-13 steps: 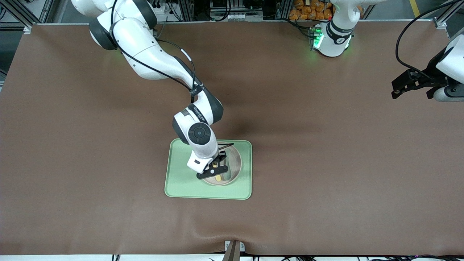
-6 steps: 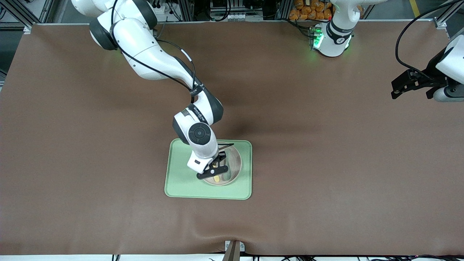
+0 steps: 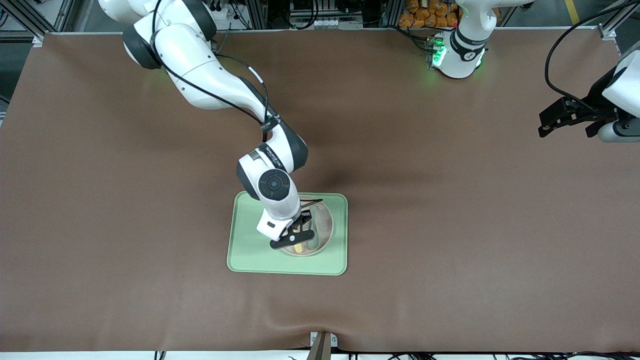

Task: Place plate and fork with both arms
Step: 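Grasp the yellow fork with the right gripper, then move the fork off the plate and lower it onto the tray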

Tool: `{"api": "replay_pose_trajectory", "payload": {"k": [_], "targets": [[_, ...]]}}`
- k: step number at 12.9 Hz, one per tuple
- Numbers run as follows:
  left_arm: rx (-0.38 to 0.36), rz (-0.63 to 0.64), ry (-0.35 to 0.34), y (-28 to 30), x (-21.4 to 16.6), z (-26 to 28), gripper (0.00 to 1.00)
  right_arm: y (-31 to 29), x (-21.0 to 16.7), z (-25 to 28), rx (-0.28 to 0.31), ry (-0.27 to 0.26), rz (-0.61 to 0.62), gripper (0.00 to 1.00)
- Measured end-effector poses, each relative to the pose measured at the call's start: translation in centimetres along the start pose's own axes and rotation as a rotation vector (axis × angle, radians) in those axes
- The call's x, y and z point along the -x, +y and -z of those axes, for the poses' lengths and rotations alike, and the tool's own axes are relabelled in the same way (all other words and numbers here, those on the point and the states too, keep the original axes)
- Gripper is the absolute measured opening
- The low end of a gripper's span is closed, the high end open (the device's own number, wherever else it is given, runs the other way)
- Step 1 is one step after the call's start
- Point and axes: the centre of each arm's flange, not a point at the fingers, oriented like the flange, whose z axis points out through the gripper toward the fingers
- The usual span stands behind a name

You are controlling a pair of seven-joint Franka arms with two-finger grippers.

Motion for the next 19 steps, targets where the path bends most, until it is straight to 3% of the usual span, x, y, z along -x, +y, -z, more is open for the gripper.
{"api": "replay_pose_trajectory", "payload": {"k": [6,10,18,19], "targets": [[0.002,-0.001,-0.004,0.1,-0.1,-0.2,1.00,8.2,-2.4,3.7,-0.054,-0.040,-0.159,0.15],[0.002,-0.007,-0.005,0.4,-0.1,-0.3,1.00,13.0,-2.3,1.2,-0.044,-0.072,-0.242,0.15],[0.002,-0.011,-0.007,0.6,-0.1,-0.4,1.00,13.0,-0.9,-1.8,-0.034,-0.099,-0.316,0.15],[0.002,-0.011,-0.008,0.6,-0.2,-0.5,1.00,13.0,-0.8,-1.9,-0.033,-0.101,-0.320,0.22]]}}
